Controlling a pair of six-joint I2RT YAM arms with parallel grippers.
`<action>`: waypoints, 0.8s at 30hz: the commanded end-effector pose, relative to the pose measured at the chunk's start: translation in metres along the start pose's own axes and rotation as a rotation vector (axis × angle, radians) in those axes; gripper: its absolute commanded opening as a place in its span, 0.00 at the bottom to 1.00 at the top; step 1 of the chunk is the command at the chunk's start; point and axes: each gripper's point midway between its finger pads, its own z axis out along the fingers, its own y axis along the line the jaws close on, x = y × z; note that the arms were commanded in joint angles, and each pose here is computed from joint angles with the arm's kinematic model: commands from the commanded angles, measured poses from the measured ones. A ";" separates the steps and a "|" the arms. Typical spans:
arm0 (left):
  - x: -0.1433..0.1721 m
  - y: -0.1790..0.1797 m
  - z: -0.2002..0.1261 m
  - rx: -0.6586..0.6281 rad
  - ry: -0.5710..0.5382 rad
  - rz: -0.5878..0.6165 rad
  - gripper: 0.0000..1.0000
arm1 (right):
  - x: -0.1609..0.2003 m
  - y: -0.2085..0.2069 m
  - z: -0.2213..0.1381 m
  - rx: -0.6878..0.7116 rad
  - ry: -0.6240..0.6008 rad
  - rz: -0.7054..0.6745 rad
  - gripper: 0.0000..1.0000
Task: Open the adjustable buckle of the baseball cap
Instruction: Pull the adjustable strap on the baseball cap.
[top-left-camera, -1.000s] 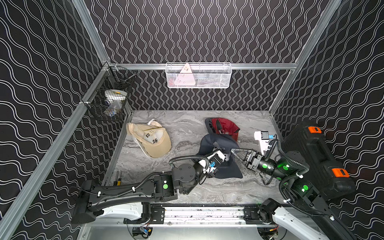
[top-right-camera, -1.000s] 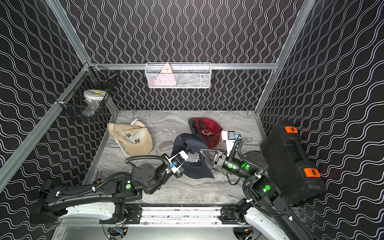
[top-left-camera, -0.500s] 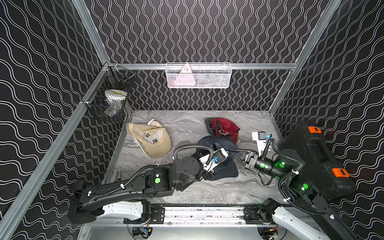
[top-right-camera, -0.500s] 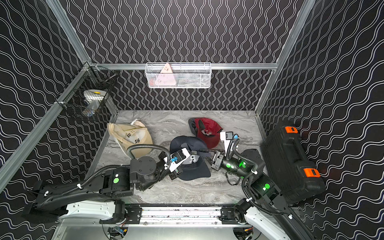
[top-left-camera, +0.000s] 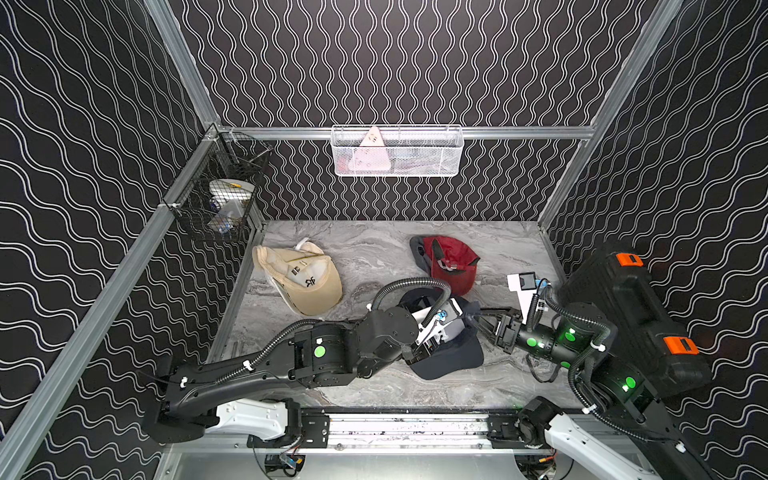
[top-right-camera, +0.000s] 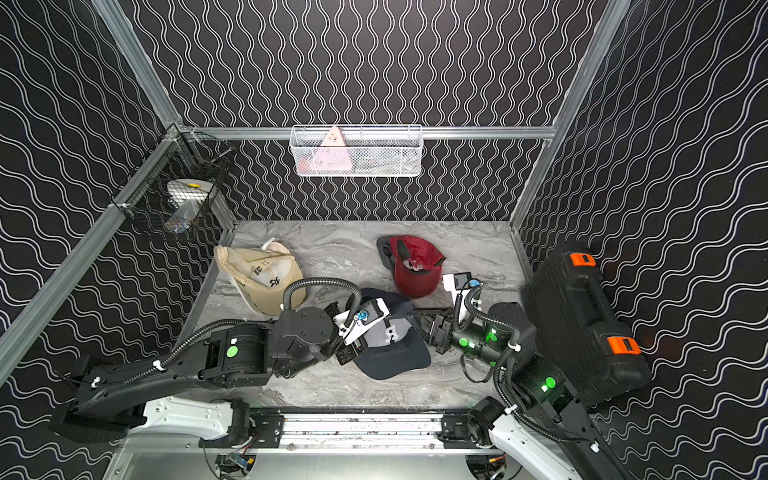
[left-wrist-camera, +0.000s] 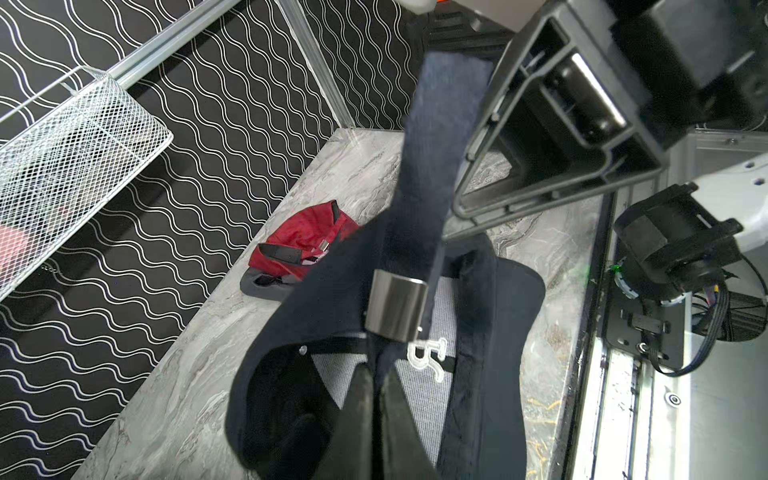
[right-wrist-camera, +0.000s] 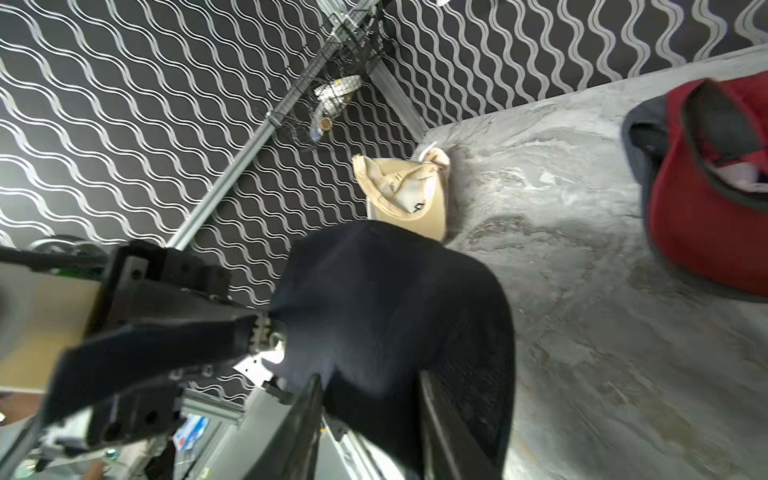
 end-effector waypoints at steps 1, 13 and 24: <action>-0.002 0.002 -0.002 0.000 0.015 -0.025 0.04 | 0.001 -0.019 -0.008 0.118 -0.005 -0.046 0.39; 0.001 0.003 0.007 -0.025 0.106 -0.016 0.03 | 0.014 -0.014 -0.008 0.067 0.043 -0.120 0.35; 0.006 0.010 0.018 -0.026 0.160 -0.055 0.02 | 0.029 0.001 -0.011 -0.061 0.053 -0.186 0.42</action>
